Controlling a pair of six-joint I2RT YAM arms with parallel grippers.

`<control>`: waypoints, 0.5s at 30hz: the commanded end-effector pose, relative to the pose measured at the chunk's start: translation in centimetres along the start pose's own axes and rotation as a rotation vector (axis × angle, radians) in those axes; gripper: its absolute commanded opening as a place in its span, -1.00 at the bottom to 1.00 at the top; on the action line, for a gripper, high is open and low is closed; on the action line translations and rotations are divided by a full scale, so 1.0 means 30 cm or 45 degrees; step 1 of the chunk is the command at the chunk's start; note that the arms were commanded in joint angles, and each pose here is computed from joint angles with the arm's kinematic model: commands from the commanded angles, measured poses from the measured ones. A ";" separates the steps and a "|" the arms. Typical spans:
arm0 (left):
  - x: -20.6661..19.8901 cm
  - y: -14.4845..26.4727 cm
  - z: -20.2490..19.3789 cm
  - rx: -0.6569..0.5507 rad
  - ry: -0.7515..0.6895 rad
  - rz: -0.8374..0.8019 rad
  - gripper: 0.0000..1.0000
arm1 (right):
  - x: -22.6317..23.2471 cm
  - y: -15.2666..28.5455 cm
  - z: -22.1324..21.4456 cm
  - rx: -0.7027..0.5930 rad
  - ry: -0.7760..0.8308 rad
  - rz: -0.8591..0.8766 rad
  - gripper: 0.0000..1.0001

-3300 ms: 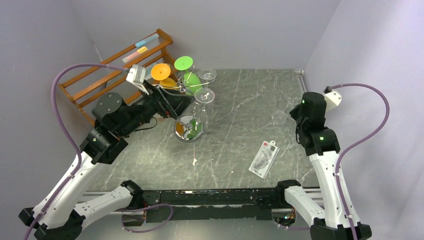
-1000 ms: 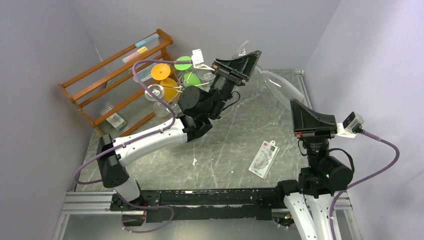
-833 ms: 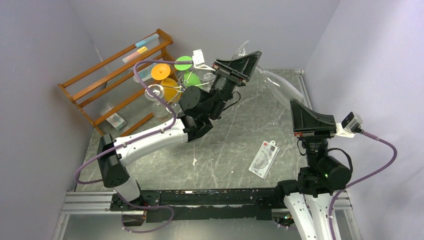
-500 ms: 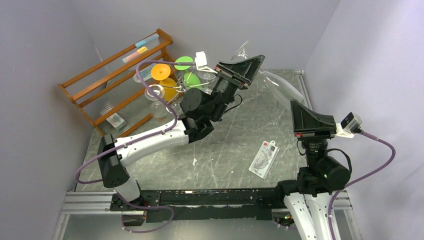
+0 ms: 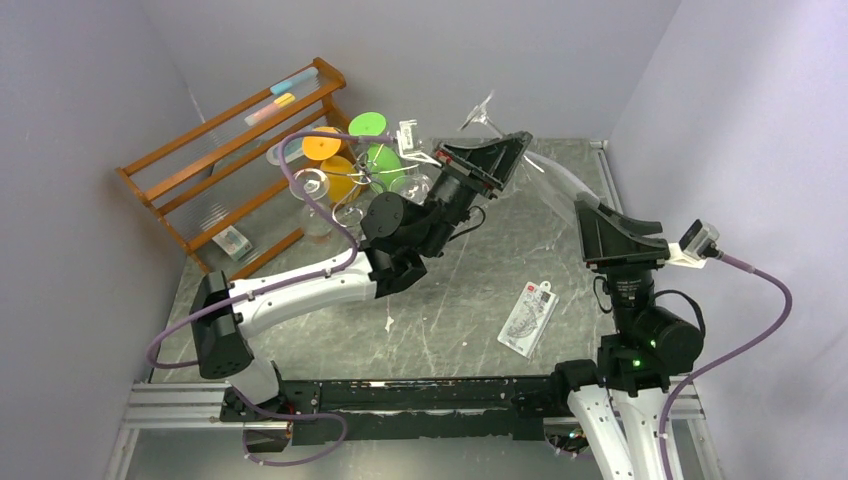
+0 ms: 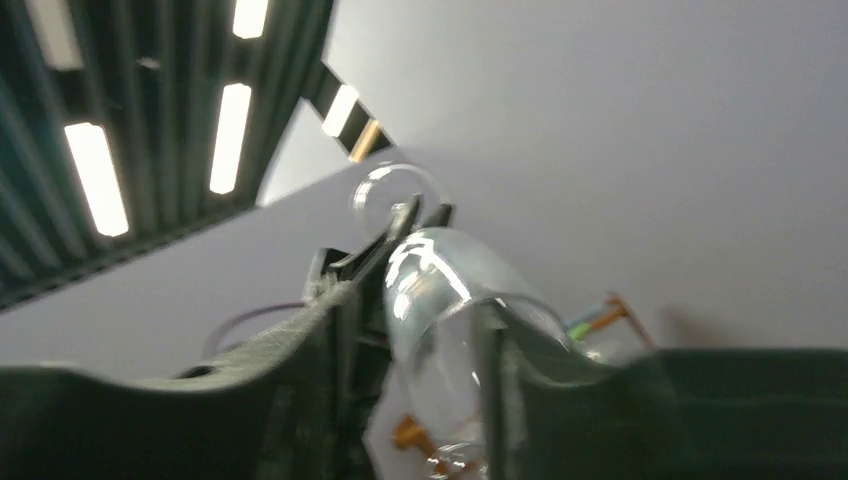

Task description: Place the wine glass upside down on the wine glass rack

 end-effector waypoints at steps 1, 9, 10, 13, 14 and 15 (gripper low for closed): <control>-0.042 0.047 0.042 0.016 -0.210 -0.056 -0.90 | -0.038 0.017 -0.003 0.064 0.113 -0.192 0.20; -0.042 0.140 0.127 0.259 -0.710 -0.042 -0.90 | -0.113 0.103 -0.003 0.136 0.284 -0.562 0.50; -0.052 0.152 0.140 0.286 -0.755 -0.071 -0.90 | -0.118 0.106 -0.004 0.157 0.294 -0.592 0.50; -0.057 0.198 0.164 0.411 -0.868 -0.103 -0.90 | -0.112 0.100 0.004 0.221 0.378 -0.621 0.50; -0.065 0.214 0.175 0.452 -0.906 -0.136 -0.90 | -0.107 0.092 0.007 0.242 0.408 -0.608 0.50; -0.072 0.230 0.184 0.492 -0.937 -0.168 -0.90 | -0.103 0.083 0.008 0.272 0.435 -0.591 0.50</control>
Point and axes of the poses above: each gripper's point midway between its finger pads, its own y axis back along the fingers, its own x axis along the line the jaws close on, z = x × y, the point moved 9 cm from there along y, back along the fingers, and after that the axes turned 5 degrees about -y, right-handed, at the moved point
